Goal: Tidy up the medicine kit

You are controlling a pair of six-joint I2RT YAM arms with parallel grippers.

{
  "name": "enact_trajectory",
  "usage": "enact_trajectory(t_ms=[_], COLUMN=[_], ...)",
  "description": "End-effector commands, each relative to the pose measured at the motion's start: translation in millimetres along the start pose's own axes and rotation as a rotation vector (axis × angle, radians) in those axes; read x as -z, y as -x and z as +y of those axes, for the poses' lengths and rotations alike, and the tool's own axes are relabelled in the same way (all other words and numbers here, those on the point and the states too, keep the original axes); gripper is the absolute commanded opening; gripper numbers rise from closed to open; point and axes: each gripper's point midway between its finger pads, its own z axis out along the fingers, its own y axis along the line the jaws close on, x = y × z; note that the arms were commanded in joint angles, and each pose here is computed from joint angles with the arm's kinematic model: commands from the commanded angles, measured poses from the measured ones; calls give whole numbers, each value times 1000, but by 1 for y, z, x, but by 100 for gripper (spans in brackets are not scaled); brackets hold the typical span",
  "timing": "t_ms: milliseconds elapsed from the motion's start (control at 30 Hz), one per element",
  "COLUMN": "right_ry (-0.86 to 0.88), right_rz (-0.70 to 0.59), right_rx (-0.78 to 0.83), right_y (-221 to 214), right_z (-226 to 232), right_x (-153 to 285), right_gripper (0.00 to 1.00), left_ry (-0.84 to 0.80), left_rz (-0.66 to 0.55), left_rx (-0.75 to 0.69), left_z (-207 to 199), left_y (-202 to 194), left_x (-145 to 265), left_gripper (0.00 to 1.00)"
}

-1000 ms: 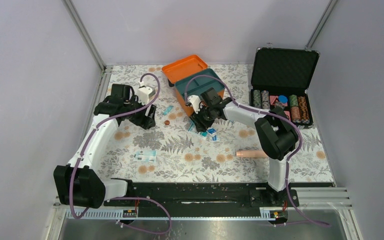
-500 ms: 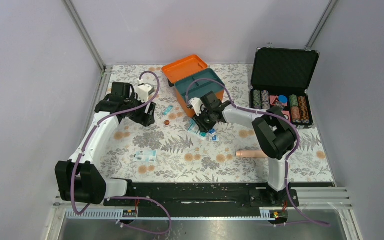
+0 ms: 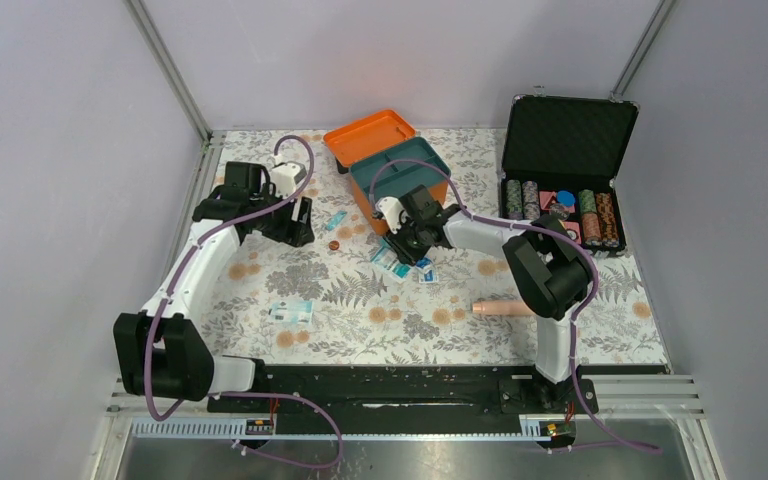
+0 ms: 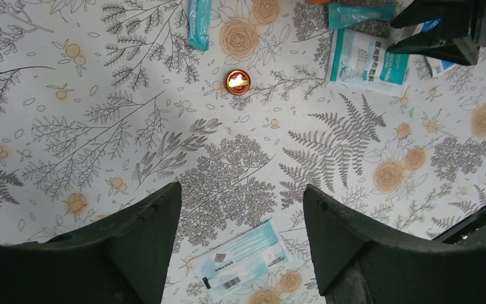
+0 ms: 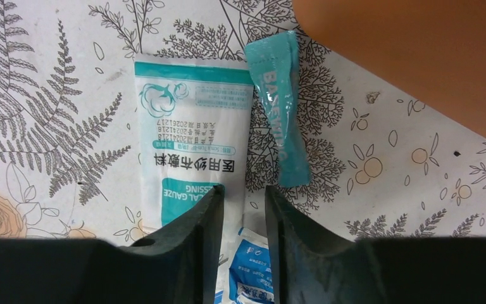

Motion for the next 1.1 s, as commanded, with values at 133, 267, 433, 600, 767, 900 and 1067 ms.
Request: enact_trajectory(t_ms=[133, 267, 433, 600, 767, 900, 1067], right_ry=[-15, -60, -28, 14, 8, 26, 77], right_rz=[52, 47, 45, 89, 132, 124, 187], right_rx=[-24, -39, -40, -28, -31, 5, 38], right_y=[-14, -12, -13, -31, -46, -45, -67], right_z=[10, 10, 27, 44, 48, 56, 65], right_x=[5, 10, 15, 10, 0, -2, -10], right_gripper=[42, 45, 49, 72, 59, 41, 28], left_ry=[-22, -3, -13, -3, 0, 0, -2], left_rz=[-82, -92, -107, -113, -117, -123, -112], left_rx=[96, 123, 175, 178, 182, 179, 261], left_z=[-3, 1, -1, 1, 1, 1, 2], left_y=[21, 22, 29, 31, 31, 32, 30], left_x=[-2, -4, -7, -6, -5, -7, -15], left_gripper=[70, 70, 71, 71, 71, 71, 71])
